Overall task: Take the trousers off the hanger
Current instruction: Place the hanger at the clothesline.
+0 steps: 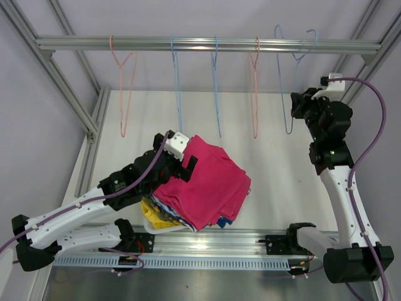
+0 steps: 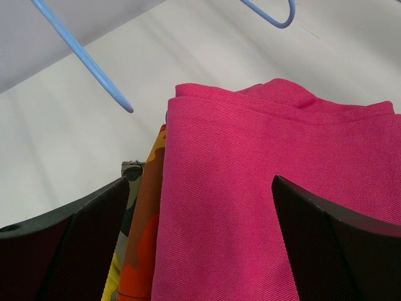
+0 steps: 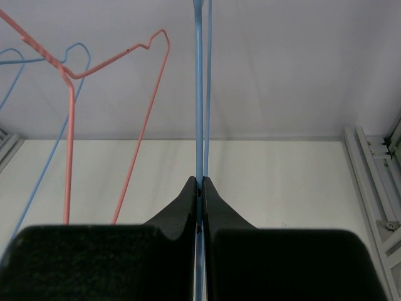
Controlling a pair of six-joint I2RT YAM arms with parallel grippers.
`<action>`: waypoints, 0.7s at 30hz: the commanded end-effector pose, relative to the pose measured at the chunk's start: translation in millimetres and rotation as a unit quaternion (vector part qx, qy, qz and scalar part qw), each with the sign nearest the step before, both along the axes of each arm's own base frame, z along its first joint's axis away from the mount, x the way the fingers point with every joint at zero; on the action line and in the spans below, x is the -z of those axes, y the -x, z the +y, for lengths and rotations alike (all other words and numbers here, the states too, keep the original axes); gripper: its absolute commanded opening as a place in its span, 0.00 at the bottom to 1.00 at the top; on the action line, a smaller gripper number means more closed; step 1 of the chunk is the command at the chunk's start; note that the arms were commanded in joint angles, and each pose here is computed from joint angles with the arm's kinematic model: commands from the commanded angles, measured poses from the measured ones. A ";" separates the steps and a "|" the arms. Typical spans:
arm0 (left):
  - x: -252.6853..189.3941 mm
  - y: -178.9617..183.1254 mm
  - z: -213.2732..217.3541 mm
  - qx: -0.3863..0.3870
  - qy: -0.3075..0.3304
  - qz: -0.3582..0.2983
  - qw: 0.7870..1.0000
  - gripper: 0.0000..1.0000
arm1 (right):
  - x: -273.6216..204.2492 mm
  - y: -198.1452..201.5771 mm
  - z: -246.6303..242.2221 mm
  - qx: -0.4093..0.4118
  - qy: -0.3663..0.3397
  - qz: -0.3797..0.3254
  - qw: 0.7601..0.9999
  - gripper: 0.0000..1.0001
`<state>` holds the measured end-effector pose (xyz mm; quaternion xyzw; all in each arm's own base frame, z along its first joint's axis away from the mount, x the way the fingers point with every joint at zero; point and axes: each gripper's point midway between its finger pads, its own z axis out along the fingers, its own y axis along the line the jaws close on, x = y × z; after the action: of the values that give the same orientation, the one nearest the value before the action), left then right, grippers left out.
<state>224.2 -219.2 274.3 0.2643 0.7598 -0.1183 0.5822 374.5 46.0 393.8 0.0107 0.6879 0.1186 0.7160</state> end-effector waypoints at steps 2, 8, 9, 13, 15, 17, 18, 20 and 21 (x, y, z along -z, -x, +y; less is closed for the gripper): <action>-22.3 -3.4 3.9 -0.009 0.016 -0.020 1.000 0.99 | -26.9 -16.0 1.3 -0.002 0.009 -0.031 0.999 0.00; -24.0 -3.5 6.4 -0.012 0.016 -0.024 1.000 0.99 | -25.9 -33.7 0.4 -0.005 0.012 -0.024 1.000 0.00; -24.8 -3.6 6.8 -0.013 0.017 -0.025 0.999 0.99 | -24.1 -38.0 0.3 -0.005 0.011 -0.022 1.000 0.00; -24.7 -3.9 8.0 -0.015 0.017 -0.026 0.999 0.99 | -9.2 -44.0 0.4 -0.009 0.012 -0.004 1.000 0.00; -25.6 -3.4 7.4 -0.013 0.019 -0.025 0.999 0.99 | -1.2 -43.6 1.1 -0.010 0.011 0.002 1.000 0.00; -25.9 -3.1 6.7 -0.012 0.019 -0.026 0.999 0.99 | 14.8 -41.5 0.2 -0.009 0.010 0.015 1.000 0.00; -25.1 -3.0 6.4 -0.011 0.018 -0.025 0.999 0.99 | 18.8 -40.5 -0.4 -0.008 0.009 0.017 1.000 0.00; -25.9 -3.1 7.0 -0.012 0.019 -0.025 0.999 0.99 | 31.4 -35.7 -0.3 -0.009 0.009 0.029 1.000 0.00; -25.6 -2.5 6.6 -0.010 0.019 -0.024 0.999 0.99 | 35.3 -33.9 -0.6 -0.009 0.012 0.031 0.999 0.00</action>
<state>224.6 -217.2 276.0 0.2625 0.7586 -0.1154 0.5850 415.0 47.0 347.2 0.0064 0.7303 0.1181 0.6728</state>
